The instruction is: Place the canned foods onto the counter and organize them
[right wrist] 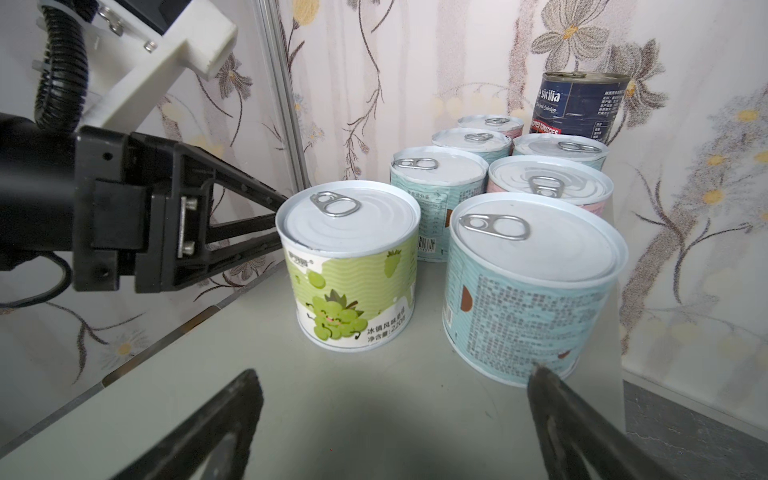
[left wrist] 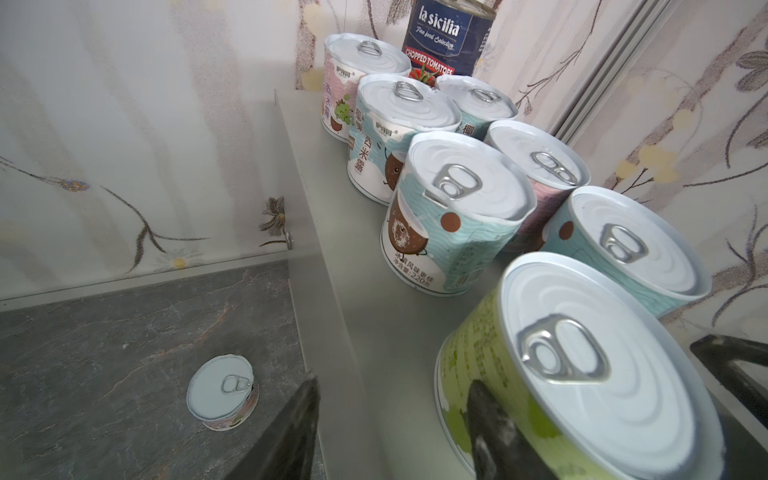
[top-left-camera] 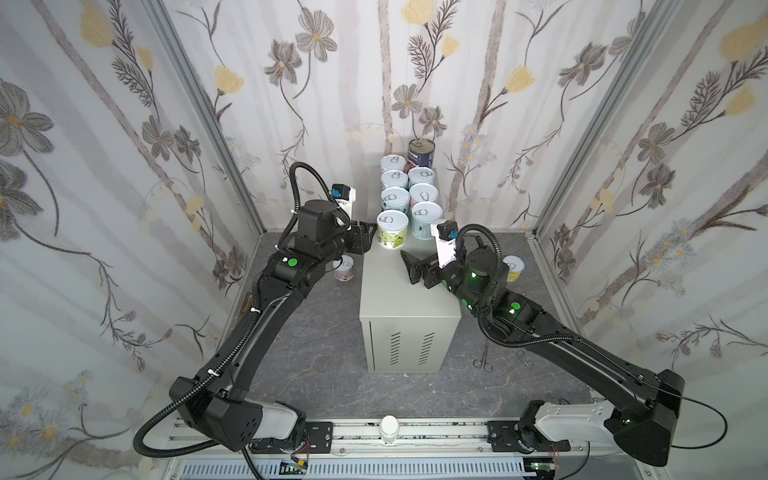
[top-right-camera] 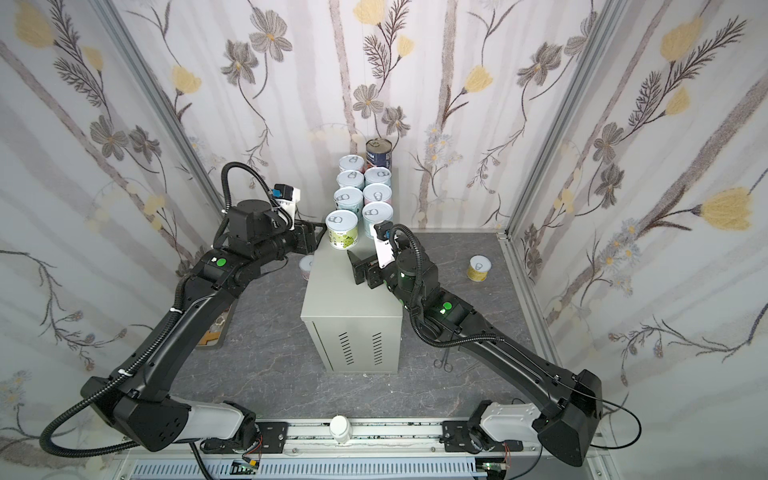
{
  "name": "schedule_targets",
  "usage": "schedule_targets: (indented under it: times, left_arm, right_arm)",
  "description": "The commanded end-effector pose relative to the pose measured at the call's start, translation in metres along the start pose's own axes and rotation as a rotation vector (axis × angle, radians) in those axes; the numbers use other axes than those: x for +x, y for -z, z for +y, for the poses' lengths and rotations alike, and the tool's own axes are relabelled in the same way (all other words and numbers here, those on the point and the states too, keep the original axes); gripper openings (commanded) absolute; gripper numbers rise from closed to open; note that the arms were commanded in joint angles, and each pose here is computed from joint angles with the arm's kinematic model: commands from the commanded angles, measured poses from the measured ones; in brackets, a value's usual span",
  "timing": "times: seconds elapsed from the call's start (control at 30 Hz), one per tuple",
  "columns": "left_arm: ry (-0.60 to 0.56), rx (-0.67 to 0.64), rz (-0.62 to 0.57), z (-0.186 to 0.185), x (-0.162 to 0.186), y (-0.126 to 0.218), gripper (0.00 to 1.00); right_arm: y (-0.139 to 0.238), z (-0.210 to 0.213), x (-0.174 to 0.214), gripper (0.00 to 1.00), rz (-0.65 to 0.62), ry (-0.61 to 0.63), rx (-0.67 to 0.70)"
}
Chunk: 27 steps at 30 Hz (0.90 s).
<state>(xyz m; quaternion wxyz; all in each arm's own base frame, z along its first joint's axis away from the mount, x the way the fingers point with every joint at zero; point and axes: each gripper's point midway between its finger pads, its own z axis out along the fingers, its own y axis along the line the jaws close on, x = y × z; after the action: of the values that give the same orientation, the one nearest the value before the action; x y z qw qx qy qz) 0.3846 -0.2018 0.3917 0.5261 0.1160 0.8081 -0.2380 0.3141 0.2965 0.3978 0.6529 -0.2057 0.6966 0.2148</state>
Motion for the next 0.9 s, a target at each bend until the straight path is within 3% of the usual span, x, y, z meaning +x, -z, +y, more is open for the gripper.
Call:
schedule_targets:
  times: [0.0,0.87]
  left_arm:
    - [0.006,0.02,-0.024,-0.005,-0.008,0.0,0.57]
    - [-0.014,0.015,0.007,-0.004,-0.004,-0.018,0.57]
  right_arm:
    - [-0.002,-0.005,-0.013,1.0,-0.045,-0.018,0.031]
    - [-0.024,-0.025,-0.003,1.0,-0.024,-0.026,0.133]
